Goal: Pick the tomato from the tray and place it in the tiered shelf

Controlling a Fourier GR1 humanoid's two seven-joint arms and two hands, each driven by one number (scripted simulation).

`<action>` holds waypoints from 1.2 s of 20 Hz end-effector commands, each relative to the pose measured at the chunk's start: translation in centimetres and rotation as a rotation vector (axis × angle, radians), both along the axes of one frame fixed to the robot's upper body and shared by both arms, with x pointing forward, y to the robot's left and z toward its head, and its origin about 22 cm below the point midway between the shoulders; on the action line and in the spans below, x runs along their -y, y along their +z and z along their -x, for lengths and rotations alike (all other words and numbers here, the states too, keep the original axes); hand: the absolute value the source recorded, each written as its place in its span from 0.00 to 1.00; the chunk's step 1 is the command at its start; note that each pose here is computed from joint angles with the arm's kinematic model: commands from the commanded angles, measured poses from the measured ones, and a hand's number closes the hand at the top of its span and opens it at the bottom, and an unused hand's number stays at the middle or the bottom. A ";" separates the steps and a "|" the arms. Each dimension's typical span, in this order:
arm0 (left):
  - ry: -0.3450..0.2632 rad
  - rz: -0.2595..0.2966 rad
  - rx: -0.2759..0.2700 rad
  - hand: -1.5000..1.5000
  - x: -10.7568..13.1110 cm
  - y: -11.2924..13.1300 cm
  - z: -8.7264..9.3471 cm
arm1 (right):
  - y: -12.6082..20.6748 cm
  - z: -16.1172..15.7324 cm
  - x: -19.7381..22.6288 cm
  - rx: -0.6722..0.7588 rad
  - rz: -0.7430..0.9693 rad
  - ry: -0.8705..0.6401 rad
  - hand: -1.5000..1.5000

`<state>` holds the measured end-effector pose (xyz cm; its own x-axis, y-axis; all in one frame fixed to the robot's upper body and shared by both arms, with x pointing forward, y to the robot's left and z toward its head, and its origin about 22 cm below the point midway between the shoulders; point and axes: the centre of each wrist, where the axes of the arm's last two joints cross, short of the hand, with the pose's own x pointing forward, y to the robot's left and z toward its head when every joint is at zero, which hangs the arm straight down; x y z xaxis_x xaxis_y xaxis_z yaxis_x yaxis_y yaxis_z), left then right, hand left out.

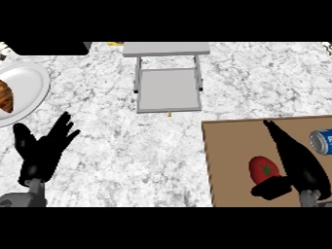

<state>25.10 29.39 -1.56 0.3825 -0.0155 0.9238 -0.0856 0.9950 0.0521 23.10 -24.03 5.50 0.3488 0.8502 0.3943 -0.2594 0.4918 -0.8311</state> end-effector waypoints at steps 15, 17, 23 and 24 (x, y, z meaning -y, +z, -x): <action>0.000 0.029 -0.069 0.50 1.0 -2.1 0.2 | -1.6 -1.1 -1.1 -0.040 -0.030 0.269 1.00; -0.005 0.005 -0.070 0.50 -0.6 -1.8 -0.4 | -2.5 1.5 -1.8 -0.014 -0.055 0.304 1.00; -0.053 0.000 -0.053 0.50 1.5 -1.1 -0.1 | -0.1 -0.4 -18.2 0.004 -0.092 0.424 1.00; -0.073 -0.012 -0.044 0.50 1.7 -0.1 -0.9 | 0.5 -0.4 -19.4 0.006 -0.104 0.446 1.00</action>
<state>25.87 28.51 -1.10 0.3782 -0.0327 0.9251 -0.0437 0.9976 0.0531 24.12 -11.78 4.07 0.0307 0.8842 0.4661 -0.4325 0.4321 -0.7913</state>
